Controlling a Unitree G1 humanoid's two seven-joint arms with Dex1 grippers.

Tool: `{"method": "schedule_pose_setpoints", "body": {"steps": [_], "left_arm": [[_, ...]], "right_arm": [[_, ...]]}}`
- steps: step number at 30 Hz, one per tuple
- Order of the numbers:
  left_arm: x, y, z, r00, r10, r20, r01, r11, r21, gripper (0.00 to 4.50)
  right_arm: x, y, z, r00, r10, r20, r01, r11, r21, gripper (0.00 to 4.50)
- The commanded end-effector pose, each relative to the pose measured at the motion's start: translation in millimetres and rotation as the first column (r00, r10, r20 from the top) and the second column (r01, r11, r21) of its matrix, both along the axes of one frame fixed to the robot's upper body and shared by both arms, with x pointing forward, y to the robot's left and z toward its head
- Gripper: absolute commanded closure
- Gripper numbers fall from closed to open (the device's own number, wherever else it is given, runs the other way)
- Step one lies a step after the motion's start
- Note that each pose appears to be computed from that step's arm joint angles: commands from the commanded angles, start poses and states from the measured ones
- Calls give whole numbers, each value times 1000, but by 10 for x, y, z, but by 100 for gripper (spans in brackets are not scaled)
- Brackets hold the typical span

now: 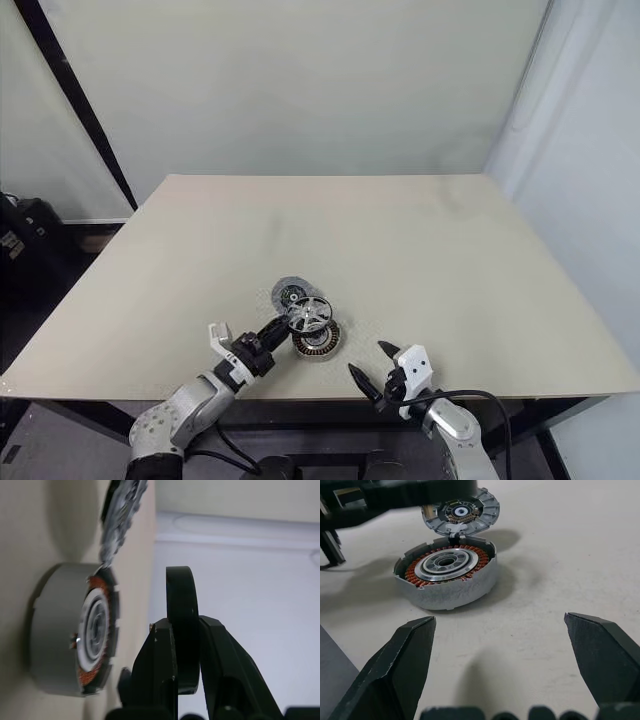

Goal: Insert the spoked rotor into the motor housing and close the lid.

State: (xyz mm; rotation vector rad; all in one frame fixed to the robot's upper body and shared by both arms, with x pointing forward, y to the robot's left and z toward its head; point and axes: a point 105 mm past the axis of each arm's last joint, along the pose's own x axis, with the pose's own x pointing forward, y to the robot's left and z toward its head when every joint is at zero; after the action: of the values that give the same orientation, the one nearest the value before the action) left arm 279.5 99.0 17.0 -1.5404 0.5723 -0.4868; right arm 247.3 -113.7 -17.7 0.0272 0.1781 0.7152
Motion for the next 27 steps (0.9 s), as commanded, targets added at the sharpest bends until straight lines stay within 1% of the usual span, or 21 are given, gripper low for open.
{"method": "schedule_pose_setpoints", "body": {"steps": [1,6,16,23,25,27], "left_arm": [[75,-47,34,999,-21,34,21,1000,4,426],[90,-65,-64,999,-44,13,43,998,41,426],[110,-80,-135,999,-48,-3,49,997,65,426],[117,-21,-163,999,-36,-2,36,994,106,426],[119,-9,-157,999,-34,2,34,993,111,352],[124,-1,-146,999,-33,7,32,993,115,287]], "right_arm": [[47,-17,124,998,-2,58,3,1000,-5,0],[37,-23,114,999,-2,54,3,1000,-11,0],[35,-23,107,999,-5,53,6,1000,-17,0],[34,-34,106,998,-10,54,11,1000,-21,0],[32,-29,100,999,-10,52,11,1000,-21,0],[34,-25,95,999,-9,50,10,1000,-21,0]]}}
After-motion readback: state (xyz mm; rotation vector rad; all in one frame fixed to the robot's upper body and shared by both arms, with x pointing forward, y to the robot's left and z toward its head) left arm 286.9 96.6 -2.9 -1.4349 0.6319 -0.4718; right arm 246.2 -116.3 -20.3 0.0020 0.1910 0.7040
